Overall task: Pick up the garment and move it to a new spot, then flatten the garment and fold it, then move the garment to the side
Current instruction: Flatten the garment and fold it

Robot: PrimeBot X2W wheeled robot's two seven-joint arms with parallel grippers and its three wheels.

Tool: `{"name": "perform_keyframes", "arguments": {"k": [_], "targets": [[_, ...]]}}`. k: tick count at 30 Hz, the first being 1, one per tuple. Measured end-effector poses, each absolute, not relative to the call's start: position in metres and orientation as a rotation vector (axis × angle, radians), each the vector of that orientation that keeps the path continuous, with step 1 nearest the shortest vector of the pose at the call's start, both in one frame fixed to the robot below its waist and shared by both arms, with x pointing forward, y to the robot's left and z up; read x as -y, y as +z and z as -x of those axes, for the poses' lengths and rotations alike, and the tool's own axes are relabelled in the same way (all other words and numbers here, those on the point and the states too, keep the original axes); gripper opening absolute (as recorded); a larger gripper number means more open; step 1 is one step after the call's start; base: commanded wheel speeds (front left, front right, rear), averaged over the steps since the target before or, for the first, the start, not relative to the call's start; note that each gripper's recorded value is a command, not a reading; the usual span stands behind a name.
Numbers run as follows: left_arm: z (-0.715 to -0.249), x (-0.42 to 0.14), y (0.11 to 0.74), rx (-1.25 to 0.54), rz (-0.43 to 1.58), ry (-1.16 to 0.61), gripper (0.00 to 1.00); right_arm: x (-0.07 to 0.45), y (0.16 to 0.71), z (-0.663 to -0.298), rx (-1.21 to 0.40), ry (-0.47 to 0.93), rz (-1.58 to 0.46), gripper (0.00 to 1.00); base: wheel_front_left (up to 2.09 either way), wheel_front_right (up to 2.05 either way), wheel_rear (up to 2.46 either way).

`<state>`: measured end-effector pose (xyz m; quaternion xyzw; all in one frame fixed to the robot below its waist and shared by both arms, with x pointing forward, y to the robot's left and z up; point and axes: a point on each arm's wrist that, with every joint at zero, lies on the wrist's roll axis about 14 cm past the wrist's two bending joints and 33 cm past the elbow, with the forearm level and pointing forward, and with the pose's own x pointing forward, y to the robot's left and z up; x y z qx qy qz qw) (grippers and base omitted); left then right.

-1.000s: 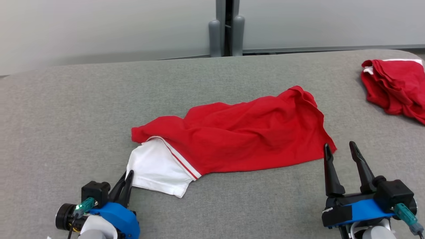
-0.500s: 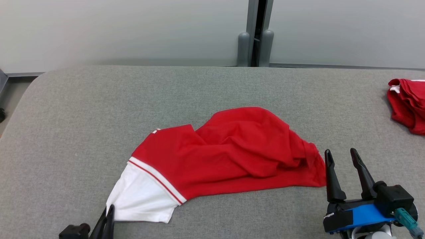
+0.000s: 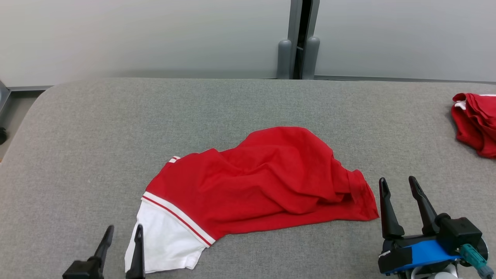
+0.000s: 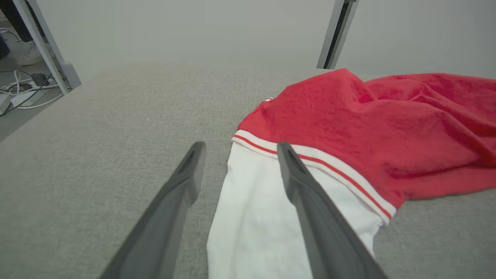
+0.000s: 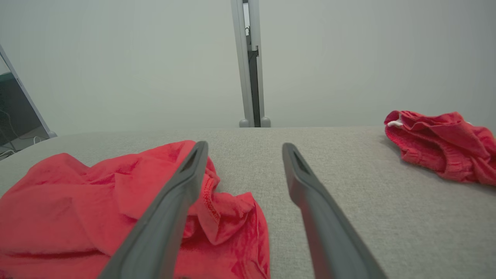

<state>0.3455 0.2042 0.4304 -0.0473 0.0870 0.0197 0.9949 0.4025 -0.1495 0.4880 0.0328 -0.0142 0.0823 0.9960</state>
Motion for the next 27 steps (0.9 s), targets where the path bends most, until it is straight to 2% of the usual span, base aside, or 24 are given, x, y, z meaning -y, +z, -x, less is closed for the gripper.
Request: {"name": "perform_keyframes", "arguments": {"k": [10, 20, 27], "targets": [[-0.383, -0.188, 0.504, 0.074, 0.083, -0.005, 1.00, 0.157, 0.478, -0.398, -0.005, 0.147, -0.064, 1.00, 0.00, 0.00, 0.00], [-0.391, -0.187, 0.514, 0.110, 0.073, -0.008, 1.00, 0.163, 0.431, -0.387, -0.156, 0.140, -0.048, 1.00, 0.00, 0.00, 0.00], [-0.394, -0.195, 0.514, 0.110, 0.067, 0.013, 1.00, 0.157, 0.403, -0.393, -0.252, 0.164, -0.034, 1.00, 0.00, 0.00, 0.00]]}}
